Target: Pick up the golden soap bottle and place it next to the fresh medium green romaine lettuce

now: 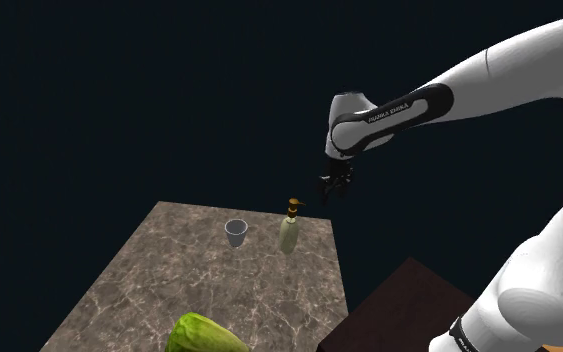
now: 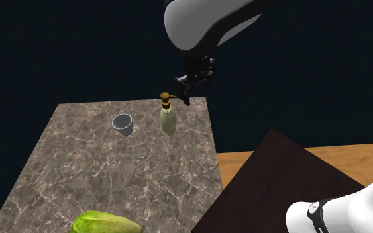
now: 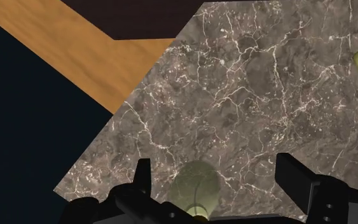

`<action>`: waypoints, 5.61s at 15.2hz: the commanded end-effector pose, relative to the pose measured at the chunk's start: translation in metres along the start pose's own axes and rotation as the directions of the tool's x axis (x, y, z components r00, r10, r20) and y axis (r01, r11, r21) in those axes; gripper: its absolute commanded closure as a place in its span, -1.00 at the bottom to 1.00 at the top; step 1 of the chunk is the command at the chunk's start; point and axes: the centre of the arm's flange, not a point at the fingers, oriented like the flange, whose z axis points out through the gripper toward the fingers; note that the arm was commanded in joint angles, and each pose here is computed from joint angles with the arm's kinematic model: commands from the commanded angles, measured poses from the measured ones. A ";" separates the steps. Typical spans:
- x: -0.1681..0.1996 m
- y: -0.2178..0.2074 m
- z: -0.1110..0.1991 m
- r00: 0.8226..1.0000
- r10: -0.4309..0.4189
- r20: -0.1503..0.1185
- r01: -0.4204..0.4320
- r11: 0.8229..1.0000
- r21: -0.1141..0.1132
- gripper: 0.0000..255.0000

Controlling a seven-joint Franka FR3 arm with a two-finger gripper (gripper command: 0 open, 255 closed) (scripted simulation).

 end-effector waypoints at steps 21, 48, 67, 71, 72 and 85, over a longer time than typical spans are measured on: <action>0.164 -0.007 0.120 0.995 -0.018 -0.098 0.022 0.999 0.037 -1.00; 0.160 -0.006 0.076 0.995 -0.018 -0.098 0.022 0.999 0.037 1.00; 0.150 -0.004 -0.024 0.995 -0.018 -0.098 0.022 0.999 0.037 1.00; 0.148 -0.004 -0.045 0.995 -0.018 -0.098 0.022 0.999 0.037 1.00; 0.147 -0.004 -0.050 0.995 -0.018 -0.098 0.022 0.999 0.037 1.00; 0.141 -0.003 -0.118 0.995 -0.018 -0.098 0.022 0.999 0.037 1.00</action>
